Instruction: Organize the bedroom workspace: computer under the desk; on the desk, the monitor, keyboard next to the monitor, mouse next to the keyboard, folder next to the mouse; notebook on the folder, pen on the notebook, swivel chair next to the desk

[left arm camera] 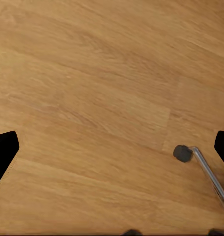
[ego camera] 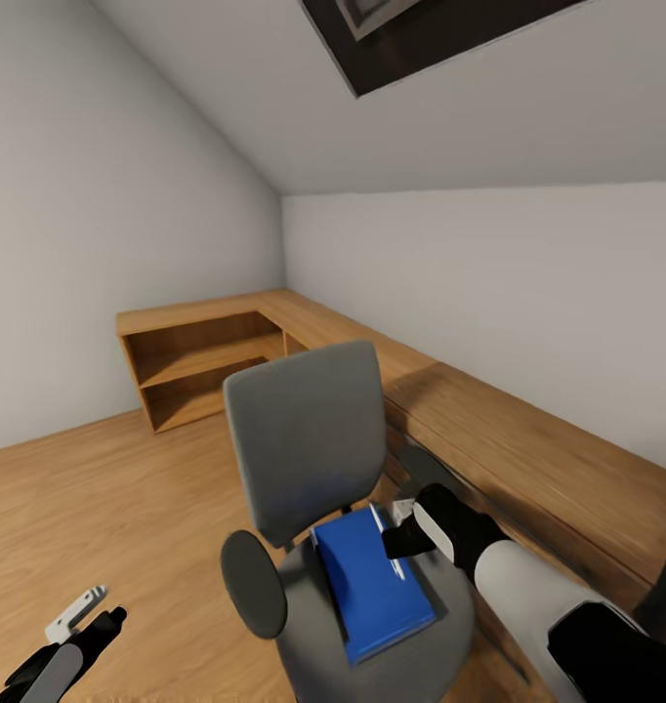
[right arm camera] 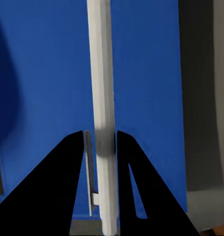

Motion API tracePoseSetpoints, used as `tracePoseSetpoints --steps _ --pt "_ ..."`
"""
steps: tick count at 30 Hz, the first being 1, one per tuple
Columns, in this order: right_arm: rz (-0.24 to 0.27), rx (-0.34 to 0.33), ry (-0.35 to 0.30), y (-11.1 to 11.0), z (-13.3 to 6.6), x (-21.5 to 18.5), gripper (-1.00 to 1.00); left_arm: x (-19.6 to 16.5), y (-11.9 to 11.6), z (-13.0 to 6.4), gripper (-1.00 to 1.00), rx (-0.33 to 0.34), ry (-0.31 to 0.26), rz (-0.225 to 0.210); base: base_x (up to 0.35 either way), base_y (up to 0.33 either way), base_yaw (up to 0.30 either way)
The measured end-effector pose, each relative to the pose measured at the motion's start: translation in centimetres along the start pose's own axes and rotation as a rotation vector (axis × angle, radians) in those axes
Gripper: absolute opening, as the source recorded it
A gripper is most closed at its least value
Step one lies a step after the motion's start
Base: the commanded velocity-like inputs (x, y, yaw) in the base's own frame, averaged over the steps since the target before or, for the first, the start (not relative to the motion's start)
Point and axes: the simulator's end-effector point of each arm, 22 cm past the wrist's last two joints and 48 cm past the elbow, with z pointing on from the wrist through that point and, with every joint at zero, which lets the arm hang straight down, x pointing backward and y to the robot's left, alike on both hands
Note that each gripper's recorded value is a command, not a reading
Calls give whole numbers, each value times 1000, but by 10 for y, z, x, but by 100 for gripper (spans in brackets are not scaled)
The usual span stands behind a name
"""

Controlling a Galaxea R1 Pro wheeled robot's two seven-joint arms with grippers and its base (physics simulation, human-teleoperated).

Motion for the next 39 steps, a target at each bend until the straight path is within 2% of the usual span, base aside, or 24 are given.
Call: tracePoseSetpoints --steps 7,15,23,26,29,31,34,35,37,39 --pt "-5 -1 -13 3 -14 -9 -100 -6 -1 -9 100 -6 4 -2 -331 -7 0" --pt "-26 11 -67 9 -34 -29 -100 -13 -3 -20 100 -10 6 -2 -313 -46 0" --pt "-72 98 -200 19 -69 -61 -100 -20 -5 -31 100 -15 10 -4 -72 -9 0" --pt "-66 129 -245 19 -84 -70 -100 -23 -6 -35 100 -16 10 -3 -13 -2 0" --pt "-18 155 -323 16 -111 -84 -100 -25 -8 -39 100 -16 11 -4 -4 -1 0" --pt "50 137 -370 12 -140 -97 -100 -27 -8 -41 100 -17 11 -4 -1 0 0" --pt "89 120 -399 8 -168 -107 -100 -29 -9 -45 100 -18 11 -4 0 0 0" --pt "97 114 -442 7 -194 -118 -100 -28 -9 -46 100 -20 15 -4 0 0 0" --pt "95 113 -481 9 -214 -127 -100 -27 -8 -48 100 -25 21 -4 0 0 0" --pt "92 126 -542 10 -242 -140 -100 -25 -5 -50 100 -32 28 -4 0 0 0"
